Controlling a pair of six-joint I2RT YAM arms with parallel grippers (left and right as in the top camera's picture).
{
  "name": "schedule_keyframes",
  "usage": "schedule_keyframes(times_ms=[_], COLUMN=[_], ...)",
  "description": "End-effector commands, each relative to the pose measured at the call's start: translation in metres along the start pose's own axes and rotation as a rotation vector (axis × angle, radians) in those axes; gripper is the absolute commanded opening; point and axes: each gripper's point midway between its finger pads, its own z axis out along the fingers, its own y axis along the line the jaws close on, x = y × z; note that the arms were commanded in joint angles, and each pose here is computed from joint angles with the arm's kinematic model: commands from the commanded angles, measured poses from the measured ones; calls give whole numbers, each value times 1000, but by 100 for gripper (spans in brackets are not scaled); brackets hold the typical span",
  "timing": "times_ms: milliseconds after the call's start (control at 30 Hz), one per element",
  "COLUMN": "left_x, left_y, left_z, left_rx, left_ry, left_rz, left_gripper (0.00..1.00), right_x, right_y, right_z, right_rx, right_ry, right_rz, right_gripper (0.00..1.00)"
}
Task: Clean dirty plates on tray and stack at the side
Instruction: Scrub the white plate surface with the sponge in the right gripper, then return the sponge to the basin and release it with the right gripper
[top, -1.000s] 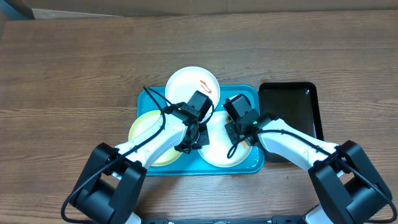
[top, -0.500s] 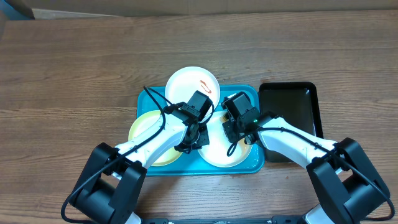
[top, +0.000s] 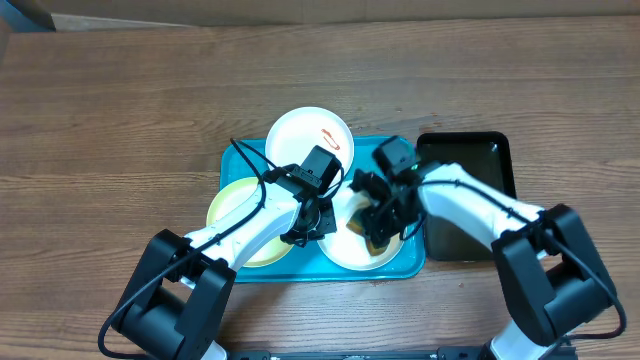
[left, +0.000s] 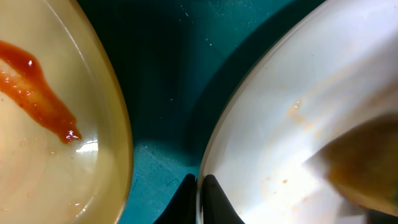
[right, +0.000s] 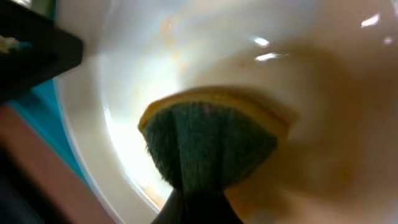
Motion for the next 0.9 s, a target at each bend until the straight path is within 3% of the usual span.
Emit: schedule_keyframes(times_ms=[0,200,433,633,867], left_x=[-2,-2,-2,-2,-2], left_y=[4,4,4,3,4], left_z=[1,1,1,1,1], left_rx=[-20,-21,-20,-18,-19], left_ry=[-2,-1,-1,-3,-3], left_rz=[14,14,14,14,14], left_gripper=[6,6,10,14,19], right_x=[-39,-47,-18,12,25], right_y=[16,-21,-114,-165,-180], right_z=[-46,-103,-127,-124,-92], right_rx=[-139,-98,148,402,431], right_ry=[-125,-174,-180,-156,-165], right_rz=[-67,65,463,651,653], right_gripper=[4,4,4,4,4])
